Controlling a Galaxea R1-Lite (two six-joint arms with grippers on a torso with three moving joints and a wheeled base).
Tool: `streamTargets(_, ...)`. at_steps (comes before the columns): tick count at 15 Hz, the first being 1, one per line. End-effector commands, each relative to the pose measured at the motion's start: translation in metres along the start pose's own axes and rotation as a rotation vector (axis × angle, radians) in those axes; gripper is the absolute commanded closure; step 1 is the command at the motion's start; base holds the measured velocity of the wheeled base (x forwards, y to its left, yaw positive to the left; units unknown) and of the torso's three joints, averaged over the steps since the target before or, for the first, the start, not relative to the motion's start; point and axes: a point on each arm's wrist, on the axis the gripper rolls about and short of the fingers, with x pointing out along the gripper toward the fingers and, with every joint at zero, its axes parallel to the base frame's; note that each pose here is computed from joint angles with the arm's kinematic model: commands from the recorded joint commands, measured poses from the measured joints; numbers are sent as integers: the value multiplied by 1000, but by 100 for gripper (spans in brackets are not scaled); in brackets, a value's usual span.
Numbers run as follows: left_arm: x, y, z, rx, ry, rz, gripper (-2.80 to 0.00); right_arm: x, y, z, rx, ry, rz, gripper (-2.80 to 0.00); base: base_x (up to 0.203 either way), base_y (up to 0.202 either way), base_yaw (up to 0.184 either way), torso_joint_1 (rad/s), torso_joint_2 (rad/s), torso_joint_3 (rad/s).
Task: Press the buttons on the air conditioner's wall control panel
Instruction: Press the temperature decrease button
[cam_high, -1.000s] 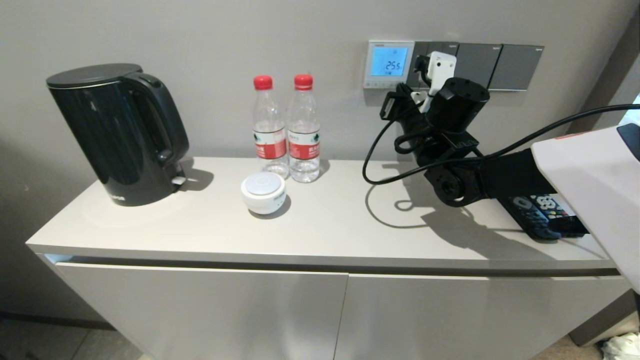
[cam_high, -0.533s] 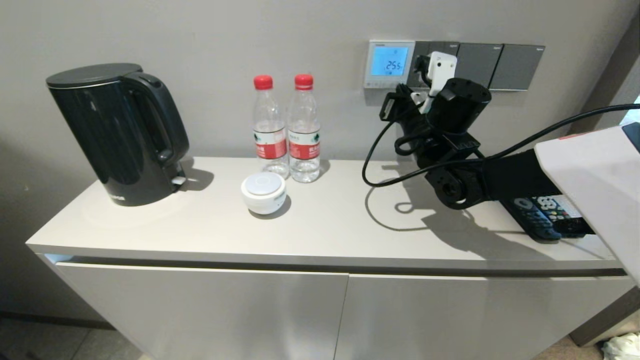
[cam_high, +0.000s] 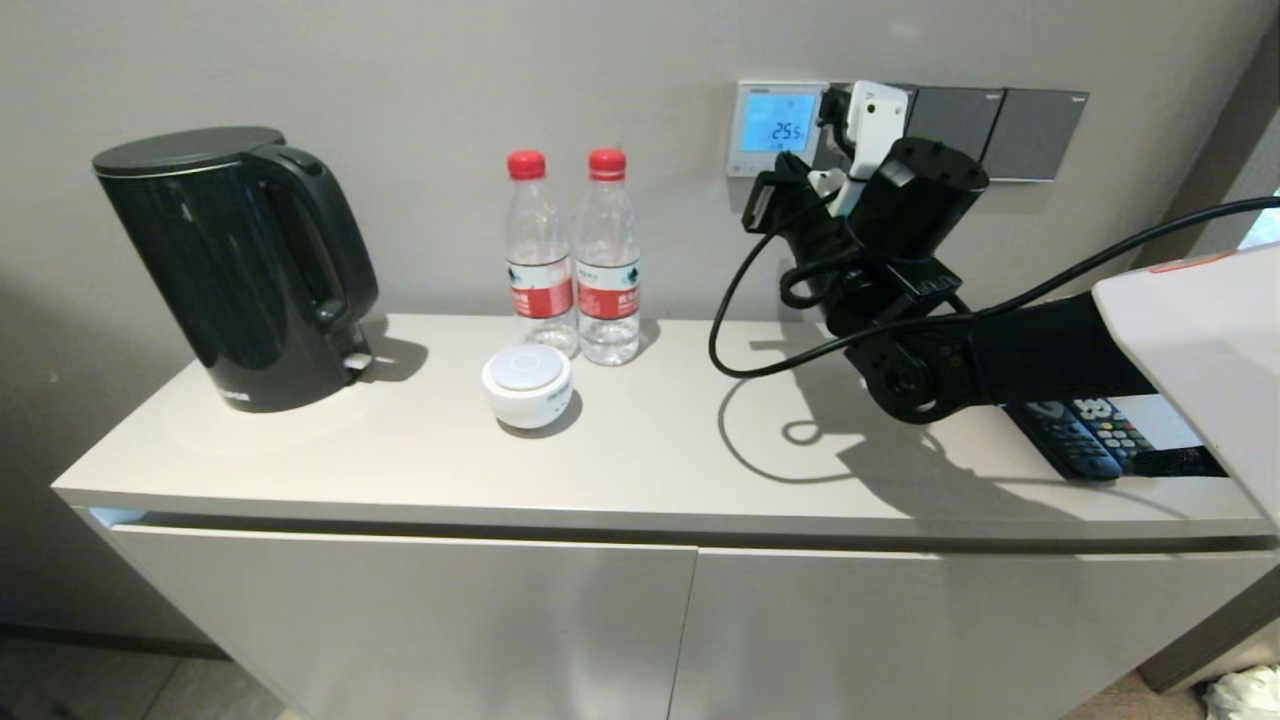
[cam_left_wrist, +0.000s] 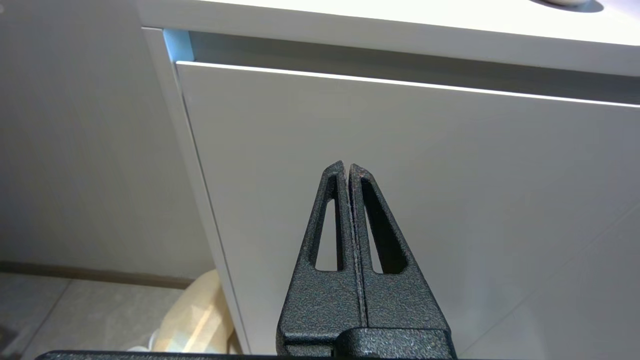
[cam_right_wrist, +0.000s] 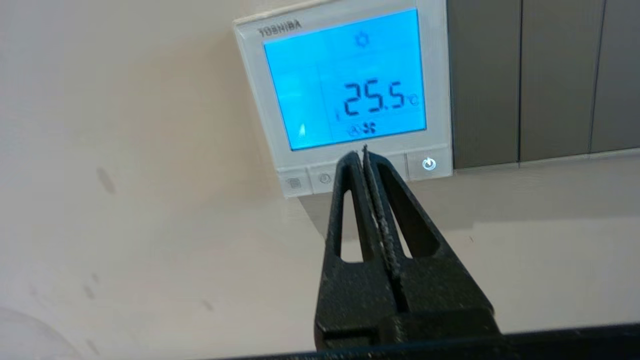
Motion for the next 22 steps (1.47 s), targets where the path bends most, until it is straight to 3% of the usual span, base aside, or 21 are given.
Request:
streamTargets(1,0,0,0,0,0,0,0,4,1,-3,0,-11,-4,0,0,0,0,0,0,0)
streamTargets(9,0,0,0,0,0,0,0,7,0,-9,-9,0,-8,0,0,0,0,0,0,0)
streamTargets(15,0,0,0,0,0,0,0,12,2,-29,-27,15,-6,0,0,0,0,0,0,0)
streamTargets(22,0,0,0,0,0,0,0,14,0,-27,-39,9,-12,0,0,0,0,0,0,0)
